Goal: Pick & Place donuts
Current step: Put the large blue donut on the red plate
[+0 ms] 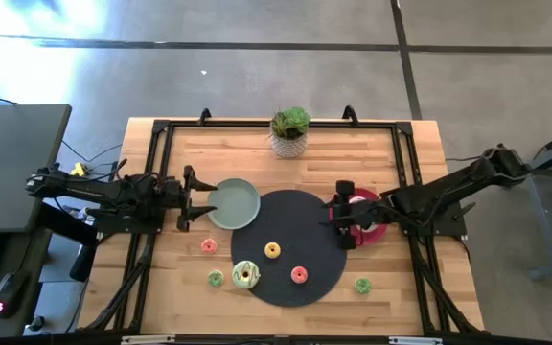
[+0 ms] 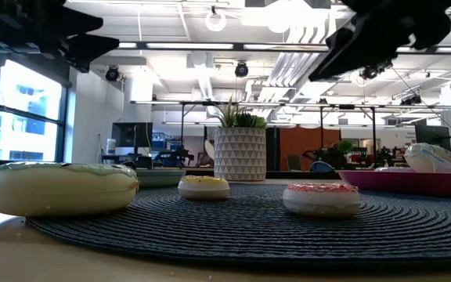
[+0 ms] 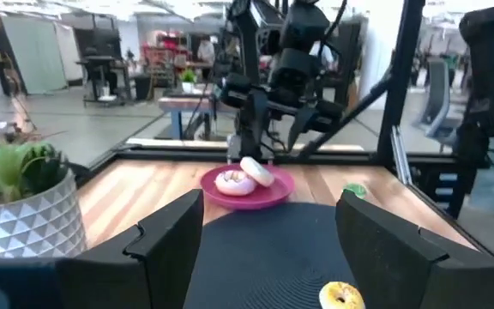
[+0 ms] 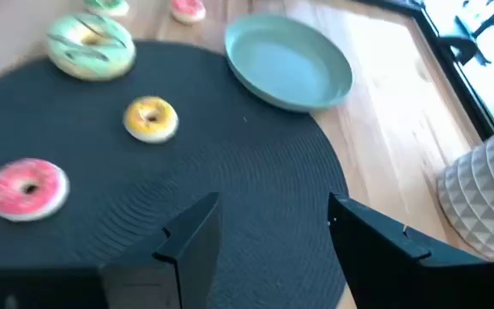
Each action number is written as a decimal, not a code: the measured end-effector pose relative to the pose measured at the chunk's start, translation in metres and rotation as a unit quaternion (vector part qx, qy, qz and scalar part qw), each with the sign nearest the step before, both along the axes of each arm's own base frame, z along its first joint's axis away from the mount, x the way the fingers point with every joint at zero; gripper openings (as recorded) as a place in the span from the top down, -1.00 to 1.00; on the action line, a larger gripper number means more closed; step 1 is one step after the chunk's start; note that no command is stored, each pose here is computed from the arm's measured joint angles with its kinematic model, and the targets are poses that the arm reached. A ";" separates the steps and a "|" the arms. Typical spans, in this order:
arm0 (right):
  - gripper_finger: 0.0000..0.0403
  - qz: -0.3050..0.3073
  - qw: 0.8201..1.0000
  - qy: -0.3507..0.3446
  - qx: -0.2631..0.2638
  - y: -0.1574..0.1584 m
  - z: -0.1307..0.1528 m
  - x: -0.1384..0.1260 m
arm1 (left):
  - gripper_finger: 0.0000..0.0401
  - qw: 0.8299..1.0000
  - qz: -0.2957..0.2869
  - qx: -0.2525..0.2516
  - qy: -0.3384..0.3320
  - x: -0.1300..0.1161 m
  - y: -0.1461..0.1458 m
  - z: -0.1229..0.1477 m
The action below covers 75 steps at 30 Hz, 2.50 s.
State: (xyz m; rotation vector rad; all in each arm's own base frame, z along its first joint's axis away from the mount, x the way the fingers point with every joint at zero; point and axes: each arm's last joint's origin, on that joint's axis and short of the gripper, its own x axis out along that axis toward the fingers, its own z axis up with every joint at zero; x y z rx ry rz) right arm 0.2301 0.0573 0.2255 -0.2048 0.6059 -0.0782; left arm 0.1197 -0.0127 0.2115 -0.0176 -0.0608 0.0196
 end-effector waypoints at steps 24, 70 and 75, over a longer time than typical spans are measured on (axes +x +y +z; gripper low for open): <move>-0.01 -0.010 0.999 0.008 0.029 -0.006 -0.004 0.004 | -0.28 0.892 -0.191 -0.013 0.410 0.157 -0.035 -0.023; -0.01 0.183 0.963 -0.069 -0.183 0.005 0.014 0.013 | 0.82 0.830 -0.253 -0.088 0.488 0.200 -0.085 -0.053; -0.01 0.208 0.960 -0.073 -0.170 0.006 0.013 0.013 | 0.96 0.843 -0.258 -0.083 0.465 0.219 -0.073 -0.017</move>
